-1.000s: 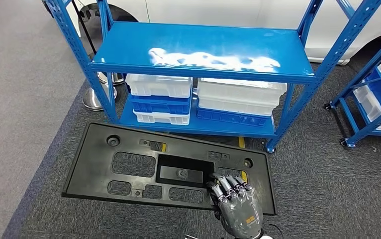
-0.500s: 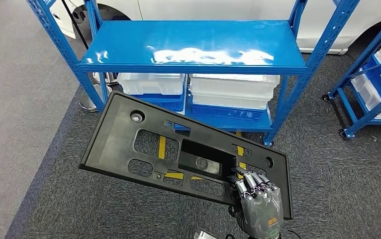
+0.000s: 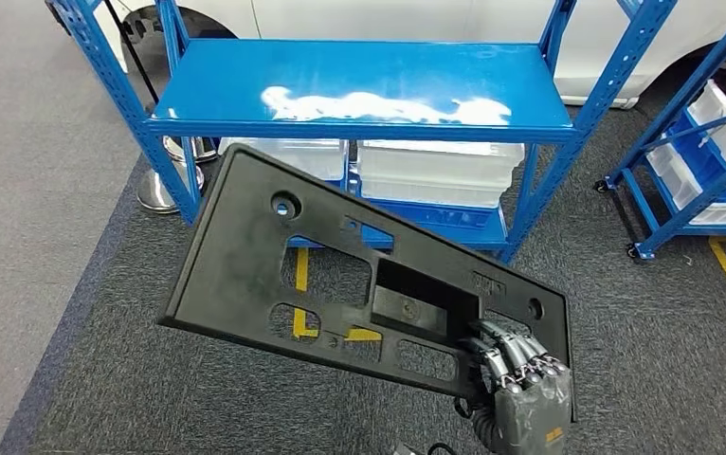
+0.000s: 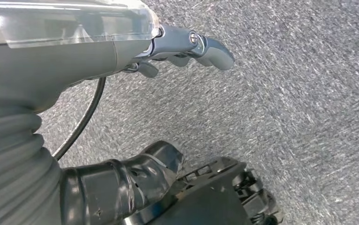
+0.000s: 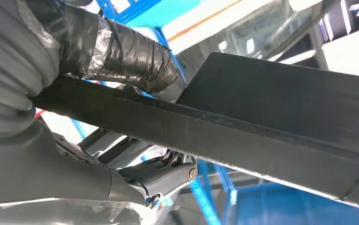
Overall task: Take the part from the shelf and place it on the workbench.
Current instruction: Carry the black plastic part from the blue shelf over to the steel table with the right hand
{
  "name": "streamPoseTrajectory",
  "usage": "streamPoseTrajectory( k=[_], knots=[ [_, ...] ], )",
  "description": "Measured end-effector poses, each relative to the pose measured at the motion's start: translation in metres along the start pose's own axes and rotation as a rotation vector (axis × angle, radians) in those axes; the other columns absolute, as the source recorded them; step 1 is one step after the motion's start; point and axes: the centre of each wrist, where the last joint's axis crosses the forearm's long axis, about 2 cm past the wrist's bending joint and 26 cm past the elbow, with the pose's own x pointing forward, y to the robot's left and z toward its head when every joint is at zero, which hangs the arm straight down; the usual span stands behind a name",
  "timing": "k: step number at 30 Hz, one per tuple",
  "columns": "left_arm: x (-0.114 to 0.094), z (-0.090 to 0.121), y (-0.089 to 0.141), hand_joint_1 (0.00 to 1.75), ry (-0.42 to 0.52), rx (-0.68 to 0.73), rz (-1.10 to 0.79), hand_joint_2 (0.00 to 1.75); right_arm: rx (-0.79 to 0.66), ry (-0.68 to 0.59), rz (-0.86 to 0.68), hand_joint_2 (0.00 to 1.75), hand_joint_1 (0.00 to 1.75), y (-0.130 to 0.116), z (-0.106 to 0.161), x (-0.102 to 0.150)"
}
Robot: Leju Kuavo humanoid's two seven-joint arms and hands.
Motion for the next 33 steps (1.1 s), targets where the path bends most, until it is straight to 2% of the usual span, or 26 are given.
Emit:
streamPoseTrajectory(
  k=[5, 14, 33],
  knots=[
    [-0.001, 0.0, 0.0, 0.0, 0.009, 0.007, 0.016, 1.75, -0.066, 0.079, -0.044, 1.75, 1.75, -0.007, 0.011, -0.006],
    [0.0, 0.0, 0.0, 0.0, 0.007, 0.011, 0.023, 1.75, -0.179, 0.144, -0.062, 1.75, 1.75, -0.015, 0.011, -0.003],
    [0.0, 0.001, -0.001, 0.0, 0.012, 0.014, 0.03, 1.75, -0.188, 0.187, -0.04, 1.75, 1.75, -0.018, 0.016, -0.006]
  ],
)
